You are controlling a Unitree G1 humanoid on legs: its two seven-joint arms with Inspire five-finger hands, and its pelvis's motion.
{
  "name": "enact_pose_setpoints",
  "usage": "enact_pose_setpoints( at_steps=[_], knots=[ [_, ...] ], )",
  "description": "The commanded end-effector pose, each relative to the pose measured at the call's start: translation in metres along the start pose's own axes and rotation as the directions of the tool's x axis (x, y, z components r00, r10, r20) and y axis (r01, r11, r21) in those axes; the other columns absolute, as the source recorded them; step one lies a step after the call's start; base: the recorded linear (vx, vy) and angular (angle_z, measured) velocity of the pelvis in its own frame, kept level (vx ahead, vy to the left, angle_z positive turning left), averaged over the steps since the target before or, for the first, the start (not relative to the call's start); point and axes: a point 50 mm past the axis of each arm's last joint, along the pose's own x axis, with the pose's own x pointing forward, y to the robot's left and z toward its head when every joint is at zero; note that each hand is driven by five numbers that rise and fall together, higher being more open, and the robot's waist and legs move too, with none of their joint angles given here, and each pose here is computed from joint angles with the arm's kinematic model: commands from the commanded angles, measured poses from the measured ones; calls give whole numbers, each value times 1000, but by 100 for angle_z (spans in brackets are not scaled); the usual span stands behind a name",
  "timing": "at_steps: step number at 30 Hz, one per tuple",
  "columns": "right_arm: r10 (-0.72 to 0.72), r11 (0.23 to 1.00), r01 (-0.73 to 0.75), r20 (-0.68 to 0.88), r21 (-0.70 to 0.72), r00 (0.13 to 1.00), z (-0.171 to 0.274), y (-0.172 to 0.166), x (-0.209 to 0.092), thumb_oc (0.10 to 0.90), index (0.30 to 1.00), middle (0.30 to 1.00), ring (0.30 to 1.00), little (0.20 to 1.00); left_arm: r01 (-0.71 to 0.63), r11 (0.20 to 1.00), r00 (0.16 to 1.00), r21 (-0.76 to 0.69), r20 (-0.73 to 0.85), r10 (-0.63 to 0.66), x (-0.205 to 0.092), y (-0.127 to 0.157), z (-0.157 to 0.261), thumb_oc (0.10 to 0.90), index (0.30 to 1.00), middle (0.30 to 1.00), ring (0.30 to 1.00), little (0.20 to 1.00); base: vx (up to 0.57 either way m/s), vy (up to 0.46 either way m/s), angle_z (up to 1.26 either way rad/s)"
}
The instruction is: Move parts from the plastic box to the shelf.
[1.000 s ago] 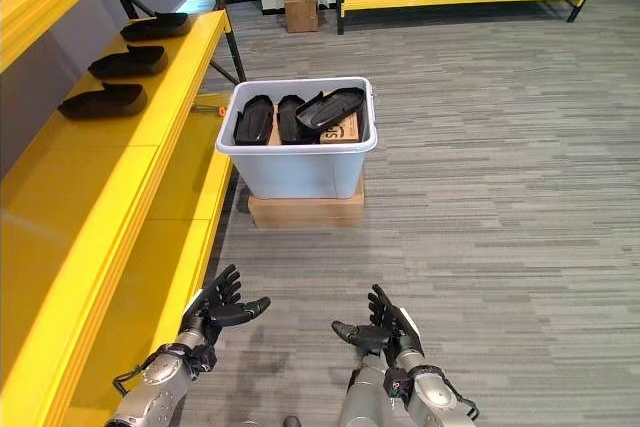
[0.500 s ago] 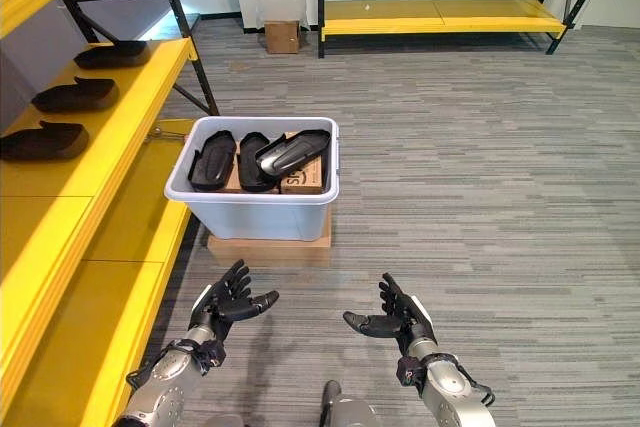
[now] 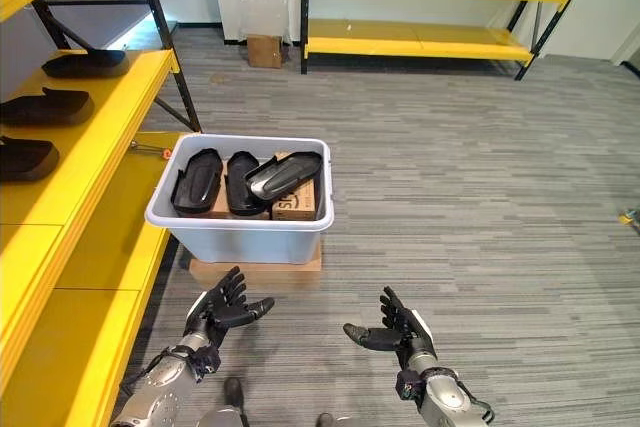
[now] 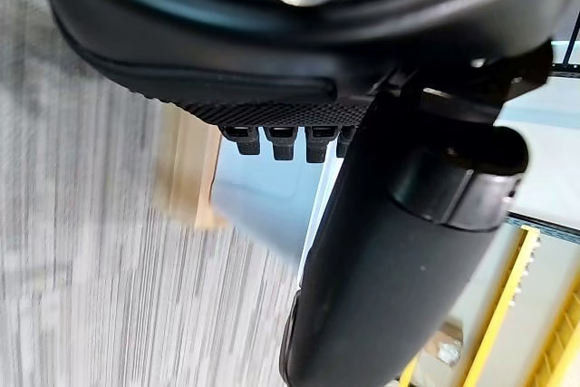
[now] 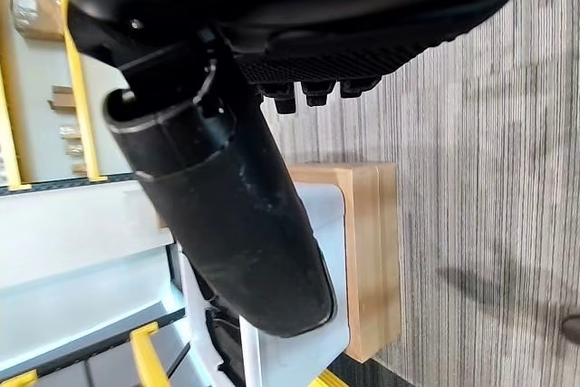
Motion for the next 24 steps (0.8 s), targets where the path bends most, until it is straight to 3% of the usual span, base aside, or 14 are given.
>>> enact_pose_setpoints(
  at_steps=[1,10,24],
  knots=[
    [46,999,-48,223,5,974,49,8,10,900,1000,1000,1000,1000,71,997,965,29,251,-75,9,-13,55,900,1000,1000,1000,1000,223,216,-9],
    [68,997,-77,239,29,969,51,18,12,900,1000,1000,1000,1000,73,994,965,79,248,-90,8,-11,58,900,1000,1000,1000,1000,203,223,-3],
    [61,998,-61,208,-6,976,47,7,11,900,1000,1000,1000,1000,79,997,971,22,224,-82,7,-13,45,900,1000,1000,1000,1000,257,-109,23]
  ],
)
